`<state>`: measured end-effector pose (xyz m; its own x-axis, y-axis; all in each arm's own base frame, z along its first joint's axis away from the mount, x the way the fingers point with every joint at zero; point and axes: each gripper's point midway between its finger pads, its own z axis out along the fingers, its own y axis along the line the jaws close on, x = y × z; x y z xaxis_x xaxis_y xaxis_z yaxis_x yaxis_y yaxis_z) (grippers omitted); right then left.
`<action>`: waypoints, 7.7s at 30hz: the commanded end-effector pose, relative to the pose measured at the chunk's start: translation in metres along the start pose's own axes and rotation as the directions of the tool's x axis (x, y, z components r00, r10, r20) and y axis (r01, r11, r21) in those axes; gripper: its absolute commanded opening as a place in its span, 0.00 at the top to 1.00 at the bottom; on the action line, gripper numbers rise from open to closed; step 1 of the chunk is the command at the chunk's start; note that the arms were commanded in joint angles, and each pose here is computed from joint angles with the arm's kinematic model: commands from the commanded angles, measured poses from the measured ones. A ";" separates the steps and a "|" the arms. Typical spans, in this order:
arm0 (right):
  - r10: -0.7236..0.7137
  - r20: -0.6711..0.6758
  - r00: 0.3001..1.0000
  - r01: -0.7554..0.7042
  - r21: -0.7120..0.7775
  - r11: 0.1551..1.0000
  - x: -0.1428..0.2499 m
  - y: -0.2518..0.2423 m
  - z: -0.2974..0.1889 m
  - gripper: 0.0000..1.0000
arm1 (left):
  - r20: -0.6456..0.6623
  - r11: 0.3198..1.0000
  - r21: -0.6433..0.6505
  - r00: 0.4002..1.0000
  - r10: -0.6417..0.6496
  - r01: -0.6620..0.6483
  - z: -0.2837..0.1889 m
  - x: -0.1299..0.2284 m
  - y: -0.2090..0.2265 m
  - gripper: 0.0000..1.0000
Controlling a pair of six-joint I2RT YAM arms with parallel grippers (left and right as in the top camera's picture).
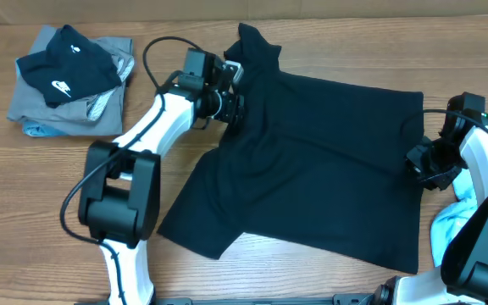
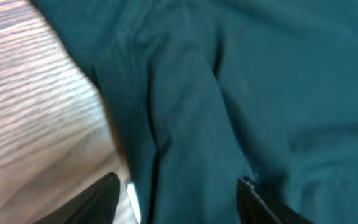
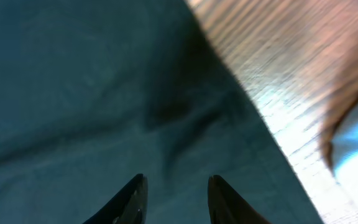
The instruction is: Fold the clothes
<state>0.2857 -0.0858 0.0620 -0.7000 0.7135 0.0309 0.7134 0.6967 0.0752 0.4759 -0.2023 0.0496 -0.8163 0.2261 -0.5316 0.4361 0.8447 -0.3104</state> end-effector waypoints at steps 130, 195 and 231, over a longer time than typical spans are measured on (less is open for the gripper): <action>-0.094 0.095 0.991 0.115 -0.254 0.960 0.050 0.021 -0.104 0.51 | -0.467 0.815 -0.345 0.668 -0.579 0.465 -0.139 0.190 0.089 0.75; 0.396 -0.425 0.814 -0.375 0.136 0.917 0.207 -0.064 0.047 0.75 | -0.394 0.823 -0.239 0.724 -0.567 0.515 -0.157 0.194 0.062 0.95; 0.296 -0.347 0.890 -0.307 0.023 0.951 0.183 -0.049 -0.004 0.96 | -0.406 0.797 -0.298 0.685 -0.605 0.526 -0.191 0.185 0.065 0.96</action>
<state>0.1152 0.0147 0.0563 -0.3650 0.8165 0.4474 0.9104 0.4136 -0.0123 0.2726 -0.0259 0.0667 -0.9703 -0.1427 0.1955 -0.2005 0.9263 -0.3191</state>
